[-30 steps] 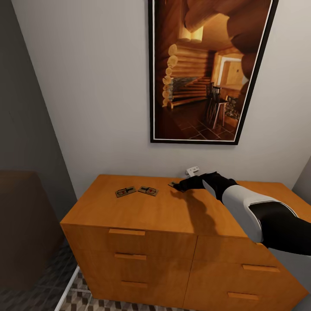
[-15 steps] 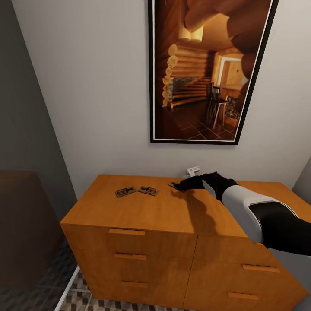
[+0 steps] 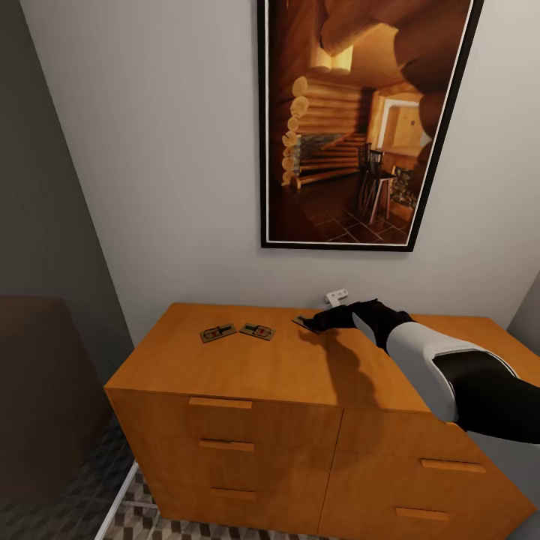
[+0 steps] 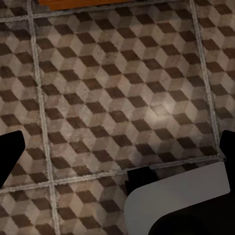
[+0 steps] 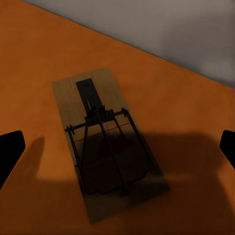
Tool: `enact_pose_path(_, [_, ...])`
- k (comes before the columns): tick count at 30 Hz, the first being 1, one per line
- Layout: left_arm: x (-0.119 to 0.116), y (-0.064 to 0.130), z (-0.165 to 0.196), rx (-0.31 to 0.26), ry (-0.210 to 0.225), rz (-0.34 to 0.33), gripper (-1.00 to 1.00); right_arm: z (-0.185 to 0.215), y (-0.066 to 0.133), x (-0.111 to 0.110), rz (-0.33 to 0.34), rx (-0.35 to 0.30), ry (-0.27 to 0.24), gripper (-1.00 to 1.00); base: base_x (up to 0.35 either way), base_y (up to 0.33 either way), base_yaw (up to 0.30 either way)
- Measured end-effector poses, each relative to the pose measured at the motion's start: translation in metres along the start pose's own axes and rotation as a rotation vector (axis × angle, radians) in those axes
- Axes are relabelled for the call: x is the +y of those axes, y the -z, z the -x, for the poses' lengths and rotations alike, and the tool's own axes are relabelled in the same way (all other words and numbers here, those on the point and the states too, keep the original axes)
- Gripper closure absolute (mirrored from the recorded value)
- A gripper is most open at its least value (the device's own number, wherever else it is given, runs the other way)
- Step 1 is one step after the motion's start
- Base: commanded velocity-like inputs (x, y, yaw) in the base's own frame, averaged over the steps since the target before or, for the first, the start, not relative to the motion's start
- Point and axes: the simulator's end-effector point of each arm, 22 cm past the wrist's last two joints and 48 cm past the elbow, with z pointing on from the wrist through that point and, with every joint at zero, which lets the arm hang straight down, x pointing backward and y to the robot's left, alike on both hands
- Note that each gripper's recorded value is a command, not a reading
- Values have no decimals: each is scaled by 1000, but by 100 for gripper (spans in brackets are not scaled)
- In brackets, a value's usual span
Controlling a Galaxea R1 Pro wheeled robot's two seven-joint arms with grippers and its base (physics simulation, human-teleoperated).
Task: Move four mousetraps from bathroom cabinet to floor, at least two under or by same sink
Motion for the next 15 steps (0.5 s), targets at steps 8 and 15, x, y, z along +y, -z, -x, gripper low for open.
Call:
enact_pose_path(8, [0, 0, 1, -1, 0, 0, -100, 0, 0, -1, -8, 1, 0, -100, 0, 0, 0])
enact_pose_path(15, [0, 0, 1, -1, 0, 0, -100, 1, -1, -11, -61, 0, 0, -100, 0, 0, 0])
